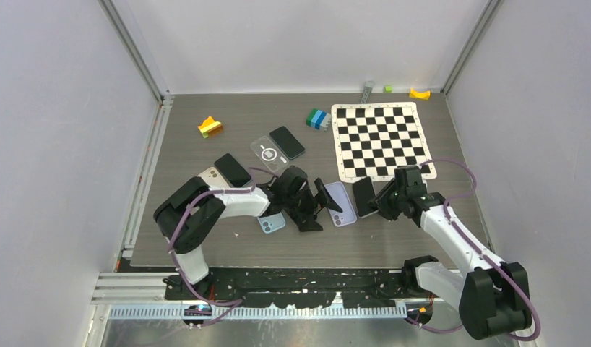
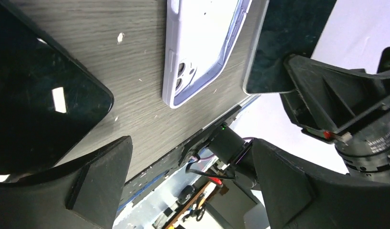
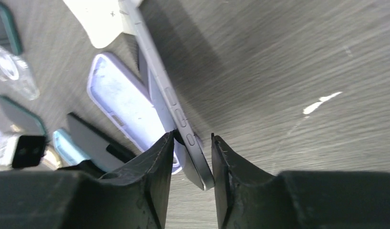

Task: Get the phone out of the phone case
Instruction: Place the phone at the center of the board, then reset both arms

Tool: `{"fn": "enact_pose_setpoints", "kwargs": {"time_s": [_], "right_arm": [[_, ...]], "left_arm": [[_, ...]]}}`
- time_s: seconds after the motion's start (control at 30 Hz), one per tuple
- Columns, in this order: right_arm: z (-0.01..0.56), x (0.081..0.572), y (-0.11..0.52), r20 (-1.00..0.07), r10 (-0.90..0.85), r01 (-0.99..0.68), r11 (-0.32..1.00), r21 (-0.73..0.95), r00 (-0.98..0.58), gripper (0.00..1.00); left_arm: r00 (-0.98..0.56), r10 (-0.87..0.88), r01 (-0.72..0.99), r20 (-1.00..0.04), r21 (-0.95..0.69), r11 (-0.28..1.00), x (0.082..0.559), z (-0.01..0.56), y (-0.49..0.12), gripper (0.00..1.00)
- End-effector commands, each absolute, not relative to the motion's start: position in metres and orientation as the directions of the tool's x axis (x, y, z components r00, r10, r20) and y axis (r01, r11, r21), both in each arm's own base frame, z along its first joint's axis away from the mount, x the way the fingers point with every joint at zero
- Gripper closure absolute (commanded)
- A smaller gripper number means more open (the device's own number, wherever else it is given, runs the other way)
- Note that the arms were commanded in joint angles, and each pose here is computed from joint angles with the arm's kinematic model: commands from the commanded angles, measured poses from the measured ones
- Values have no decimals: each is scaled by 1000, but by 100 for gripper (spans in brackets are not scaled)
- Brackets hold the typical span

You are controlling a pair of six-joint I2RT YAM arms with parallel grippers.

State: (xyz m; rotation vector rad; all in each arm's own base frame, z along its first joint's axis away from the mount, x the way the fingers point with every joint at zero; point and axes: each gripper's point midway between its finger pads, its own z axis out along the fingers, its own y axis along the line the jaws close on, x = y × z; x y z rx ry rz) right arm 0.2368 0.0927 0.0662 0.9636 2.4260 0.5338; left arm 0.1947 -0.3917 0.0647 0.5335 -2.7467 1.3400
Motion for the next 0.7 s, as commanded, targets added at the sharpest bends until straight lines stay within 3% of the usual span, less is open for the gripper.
{"fn": "enact_pose_setpoints", "kwargs": {"time_s": [0.0,0.2,0.4,0.53,0.67], "right_arm": [[54,225,70,-309,692,579,719,384,-653,59],[52,222,49,-371,661,600,750,279,-653,43],[82,229,37,-455,628,579,772,263,-631,17],[127,239,35,-538,615,528,783,330,-576,4],[190,244,24,-640,613,494,778,388,-463,2]], "left_arm": [[-958,-272,-237,89,-781,578,201,101,-391,0],[-965,-259,-177,28,-802,571,203,128,-389,0],[-959,-274,-134,-73,-737,663,205,142,-362,0],[-935,-290,-92,-204,-651,754,212,156,-325,0],[-859,-314,-62,-403,-528,847,226,193,-268,0]]}}
